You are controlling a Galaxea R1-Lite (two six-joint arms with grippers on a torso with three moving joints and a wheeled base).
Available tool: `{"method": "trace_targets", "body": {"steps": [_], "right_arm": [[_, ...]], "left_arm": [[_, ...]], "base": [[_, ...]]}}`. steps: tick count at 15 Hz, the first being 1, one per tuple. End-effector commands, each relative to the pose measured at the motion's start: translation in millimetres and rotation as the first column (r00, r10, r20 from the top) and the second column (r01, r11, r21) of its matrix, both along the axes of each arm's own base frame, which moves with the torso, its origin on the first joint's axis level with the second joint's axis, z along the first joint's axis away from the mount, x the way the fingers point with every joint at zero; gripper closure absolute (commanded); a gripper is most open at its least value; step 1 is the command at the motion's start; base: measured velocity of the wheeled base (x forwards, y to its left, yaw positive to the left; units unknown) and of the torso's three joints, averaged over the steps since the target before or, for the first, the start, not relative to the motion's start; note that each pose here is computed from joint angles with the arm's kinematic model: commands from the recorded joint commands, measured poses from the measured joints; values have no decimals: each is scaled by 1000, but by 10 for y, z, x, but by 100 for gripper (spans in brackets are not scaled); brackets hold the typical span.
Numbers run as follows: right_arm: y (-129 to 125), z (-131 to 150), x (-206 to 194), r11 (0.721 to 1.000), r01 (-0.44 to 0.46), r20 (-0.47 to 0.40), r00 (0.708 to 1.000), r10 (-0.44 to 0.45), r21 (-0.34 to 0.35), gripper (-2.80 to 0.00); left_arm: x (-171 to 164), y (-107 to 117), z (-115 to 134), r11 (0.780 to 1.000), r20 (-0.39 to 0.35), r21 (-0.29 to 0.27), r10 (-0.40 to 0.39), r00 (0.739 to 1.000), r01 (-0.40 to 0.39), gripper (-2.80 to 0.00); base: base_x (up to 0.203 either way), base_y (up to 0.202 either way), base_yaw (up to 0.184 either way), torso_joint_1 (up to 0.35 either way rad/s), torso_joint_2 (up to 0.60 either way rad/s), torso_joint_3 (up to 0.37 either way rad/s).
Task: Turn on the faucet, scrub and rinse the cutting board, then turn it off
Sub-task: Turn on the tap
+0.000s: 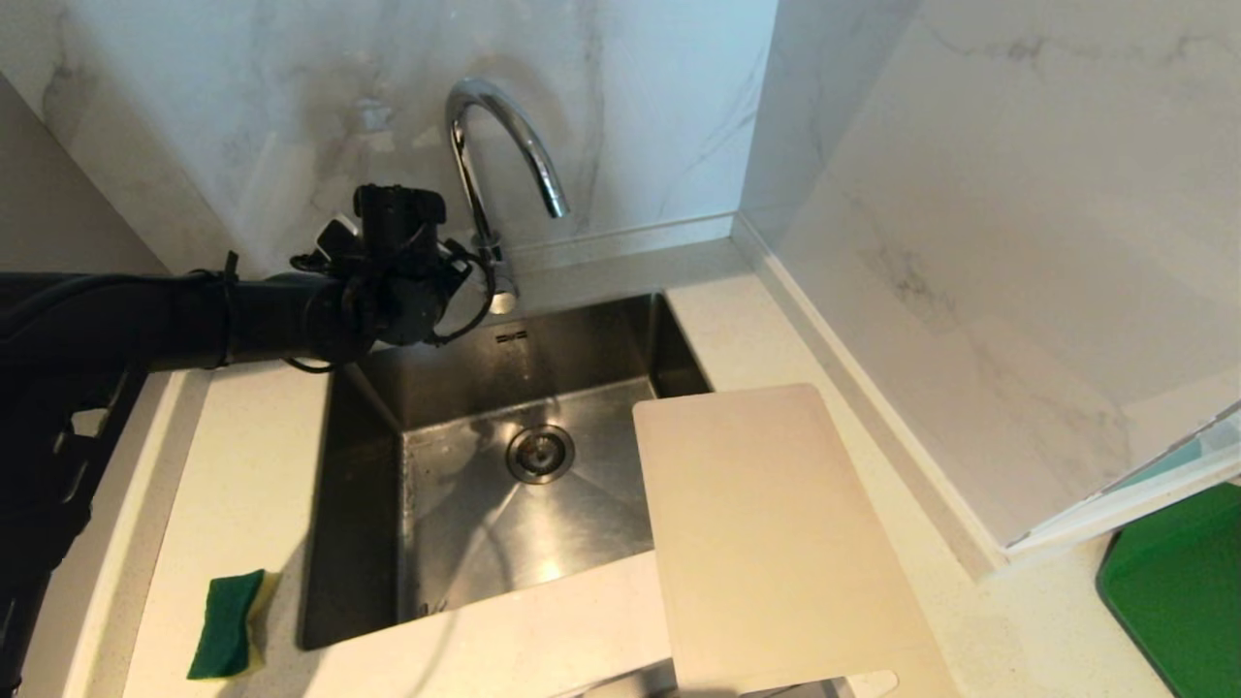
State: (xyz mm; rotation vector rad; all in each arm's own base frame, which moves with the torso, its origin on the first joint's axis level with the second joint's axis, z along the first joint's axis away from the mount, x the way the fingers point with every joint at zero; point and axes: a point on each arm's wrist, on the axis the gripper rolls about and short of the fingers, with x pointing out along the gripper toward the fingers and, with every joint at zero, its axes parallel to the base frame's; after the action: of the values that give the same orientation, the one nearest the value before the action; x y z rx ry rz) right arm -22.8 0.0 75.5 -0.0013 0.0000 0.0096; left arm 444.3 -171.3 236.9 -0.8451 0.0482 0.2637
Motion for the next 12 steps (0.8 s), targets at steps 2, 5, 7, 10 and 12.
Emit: {"method": "trace_targets", "body": {"steps": [2, 5, 7, 10, 12], "right_arm": [[0, -4, 1, 1000, -1, -2, 1000, 1, 0, 0], [0, -4, 1, 1000, -1, -2, 1000, 1, 0, 0], [0, -4, 1, 1000, -1, -2, 1000, 1, 0, 0], [0, -4, 1, 1000, -1, -2, 1000, 1, 0, 0], [0, -4, 1, 1000, -1, -2, 1000, 1, 0, 0]], "left_arm": [[118, 18, -174, 1000, -10, -6, 1, 1000, -1, -280], [161, 13, -208, 1000, 14, -14, -4, 1000, 5, -280], [182, 1, -243, 1000, 14, -20, -23, 1000, 24, -280], [227, 36, -302, 999, 8, -21, -27, 1000, 27, -280], [239, 56, -316, 1000, 5, -19, -22, 1000, 22, -280]], "base": [[0, 0, 0, 0, 0, 0], [0, 0, 0, 0, 0, 0], [0, 0, 0, 0, 0, 0], [0, 0, 0, 0, 0, 0], [0, 0, 0, 0, 0, 0]]}}
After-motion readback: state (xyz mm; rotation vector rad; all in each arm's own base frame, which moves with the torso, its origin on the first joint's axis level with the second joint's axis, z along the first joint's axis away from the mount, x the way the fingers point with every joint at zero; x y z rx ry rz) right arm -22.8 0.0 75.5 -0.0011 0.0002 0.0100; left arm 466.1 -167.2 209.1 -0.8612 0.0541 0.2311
